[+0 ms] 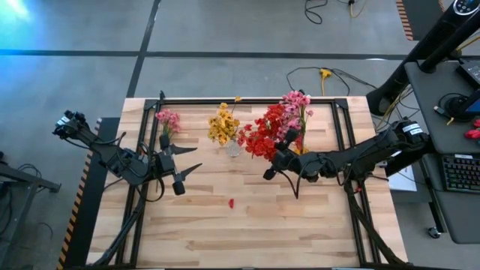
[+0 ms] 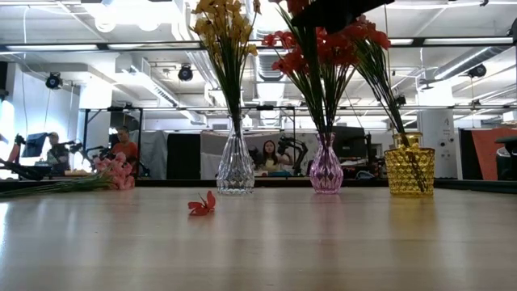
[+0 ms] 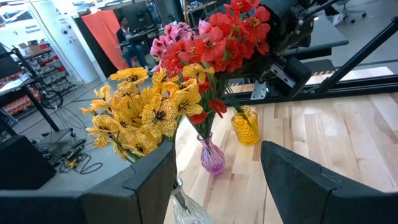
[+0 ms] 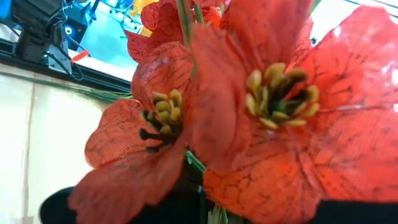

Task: Sort flowers into vase by color
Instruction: Put the red flowers into the pink vase

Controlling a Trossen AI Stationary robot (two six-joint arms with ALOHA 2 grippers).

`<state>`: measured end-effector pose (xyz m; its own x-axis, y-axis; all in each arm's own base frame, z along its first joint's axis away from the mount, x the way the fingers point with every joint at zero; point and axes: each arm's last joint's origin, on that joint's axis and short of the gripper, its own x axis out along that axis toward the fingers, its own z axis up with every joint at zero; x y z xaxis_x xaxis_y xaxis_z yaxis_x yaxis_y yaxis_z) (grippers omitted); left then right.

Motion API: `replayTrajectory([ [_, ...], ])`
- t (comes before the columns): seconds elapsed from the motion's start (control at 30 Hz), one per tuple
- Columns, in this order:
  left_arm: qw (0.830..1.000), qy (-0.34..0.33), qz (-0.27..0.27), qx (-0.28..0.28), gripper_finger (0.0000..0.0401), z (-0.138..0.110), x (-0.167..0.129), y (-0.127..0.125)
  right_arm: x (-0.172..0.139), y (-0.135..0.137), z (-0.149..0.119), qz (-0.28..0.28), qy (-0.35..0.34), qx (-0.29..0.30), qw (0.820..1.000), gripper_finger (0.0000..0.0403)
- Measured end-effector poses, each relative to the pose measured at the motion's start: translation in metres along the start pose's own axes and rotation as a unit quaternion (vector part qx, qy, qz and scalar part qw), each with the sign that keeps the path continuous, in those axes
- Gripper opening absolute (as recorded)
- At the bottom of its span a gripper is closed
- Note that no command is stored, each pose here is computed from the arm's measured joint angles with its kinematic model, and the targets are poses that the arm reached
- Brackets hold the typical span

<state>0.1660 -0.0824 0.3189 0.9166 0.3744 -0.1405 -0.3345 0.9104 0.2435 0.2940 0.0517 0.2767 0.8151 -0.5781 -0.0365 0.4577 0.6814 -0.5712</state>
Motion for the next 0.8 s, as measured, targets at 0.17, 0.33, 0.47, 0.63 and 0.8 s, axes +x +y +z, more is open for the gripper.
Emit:
replayTrajectory([
  [0.17, 1.000, 0.000, 0.000, 0.000, 0.0220, 0.0000, 0.0000, 0.0000, 0.0000, 0.0000, -0.0001, 0.000, 0.001, 0.004, 1.000, 0.0013],
  [0.33, 1.000, 0.000, 0.000, 0.000, 0.0220, 0.0000, 0.0000, 0.0000, 0.0000, 0.0000, -0.0002, -0.001, 0.001, 0.007, 1.000, 0.0013],
  [0.47, 1.000, 0.000, 0.000, 0.000, 0.0220, 0.0000, 0.0000, 0.0000, 0.0000, 0.0000, -0.0002, -0.001, 0.002, 0.007, 1.000, 0.0021],
  [0.63, 1.000, 0.000, 0.000, 0.000, 0.0220, 0.0000, 0.0000, -0.0001, -0.0001, -0.0007, -0.0009, -0.015, 0.010, 0.011, 1.000, 0.0052],
  [0.8, 1.000, 0.000, 0.000, 0.000, 0.0220, 0.0000, 0.0000, 0.0000, -0.0003, -0.0007, -0.0024, -0.023, 0.017, 0.009, 1.000, 0.0082],
])
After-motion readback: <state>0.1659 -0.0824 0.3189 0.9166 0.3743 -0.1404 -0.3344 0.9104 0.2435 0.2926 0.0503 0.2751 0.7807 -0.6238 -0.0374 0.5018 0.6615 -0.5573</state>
